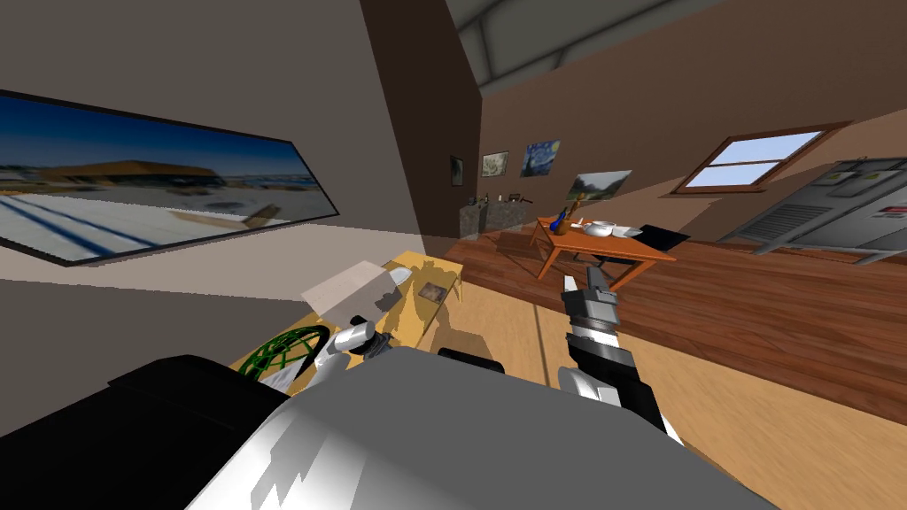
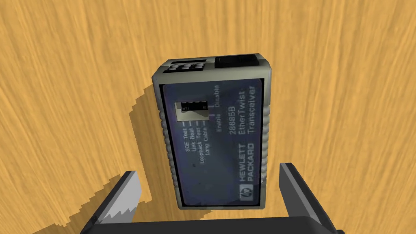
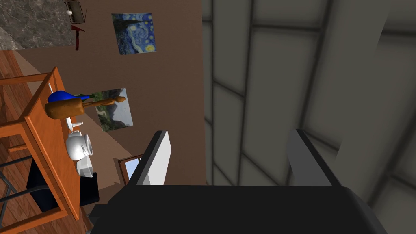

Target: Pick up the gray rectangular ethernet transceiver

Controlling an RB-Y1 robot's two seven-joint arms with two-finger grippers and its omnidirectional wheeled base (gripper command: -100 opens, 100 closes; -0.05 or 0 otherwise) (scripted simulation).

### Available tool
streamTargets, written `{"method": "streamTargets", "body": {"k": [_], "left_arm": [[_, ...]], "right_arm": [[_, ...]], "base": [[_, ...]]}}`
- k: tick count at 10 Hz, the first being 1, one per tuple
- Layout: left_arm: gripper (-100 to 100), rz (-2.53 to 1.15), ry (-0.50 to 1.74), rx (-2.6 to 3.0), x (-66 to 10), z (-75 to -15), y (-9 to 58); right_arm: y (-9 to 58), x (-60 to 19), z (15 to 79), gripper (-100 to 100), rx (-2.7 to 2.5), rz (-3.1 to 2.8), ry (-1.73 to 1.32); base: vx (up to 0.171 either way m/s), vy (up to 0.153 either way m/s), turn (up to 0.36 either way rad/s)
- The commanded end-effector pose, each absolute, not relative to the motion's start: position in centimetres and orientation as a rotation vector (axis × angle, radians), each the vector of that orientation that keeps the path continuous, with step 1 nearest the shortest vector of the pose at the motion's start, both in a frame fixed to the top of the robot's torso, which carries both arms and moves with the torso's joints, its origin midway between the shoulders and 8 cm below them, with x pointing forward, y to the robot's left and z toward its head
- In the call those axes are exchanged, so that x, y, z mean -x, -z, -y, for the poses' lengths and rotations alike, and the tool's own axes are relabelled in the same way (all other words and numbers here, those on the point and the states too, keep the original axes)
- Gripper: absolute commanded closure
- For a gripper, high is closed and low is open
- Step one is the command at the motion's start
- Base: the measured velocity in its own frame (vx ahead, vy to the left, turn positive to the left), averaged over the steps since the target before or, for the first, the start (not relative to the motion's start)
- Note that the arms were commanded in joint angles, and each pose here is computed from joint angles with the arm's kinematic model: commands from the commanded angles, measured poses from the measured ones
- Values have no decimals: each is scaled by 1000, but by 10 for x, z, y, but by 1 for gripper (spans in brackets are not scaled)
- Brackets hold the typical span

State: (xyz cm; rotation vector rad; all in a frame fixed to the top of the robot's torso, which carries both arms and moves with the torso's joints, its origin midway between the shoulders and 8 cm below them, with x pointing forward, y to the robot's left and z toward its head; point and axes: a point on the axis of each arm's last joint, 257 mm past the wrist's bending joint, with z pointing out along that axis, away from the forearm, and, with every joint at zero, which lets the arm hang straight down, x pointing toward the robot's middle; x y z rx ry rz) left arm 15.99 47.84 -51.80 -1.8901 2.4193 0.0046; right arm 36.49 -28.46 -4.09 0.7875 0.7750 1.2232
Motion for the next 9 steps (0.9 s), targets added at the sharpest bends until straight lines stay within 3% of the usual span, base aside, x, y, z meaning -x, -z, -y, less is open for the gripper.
{"method": "streamTargets", "body": {"k": [1, 5, 6, 7, 9], "left_arm": [[100, -2419, -5, 1890, -160, -478, 518], [100, -2419, -6, 1891, -159, -479, 518], [0, -2420, -6, 1891, -159, -479, 518], [100, -2427, -6, 1881, -158, -480, 511], [100, -2439, -8, 1868, -155, -485, 501]], "right_arm": [[41, -365, 285, 0, -788, -775, -1223], [41, -365, 285, 0, -788, -775, -1223], [41, -365, 285, 0, -788, -775, -1223], [41, -365, 285, 0, -788, -775, -1223], [41, -365, 285, 0, -788, -775, -1223]], "base": [[-6, 5, 13], [0, 0, 0], [0, 0, 0], [25, -24, 75], [53, -51, 70]]}}
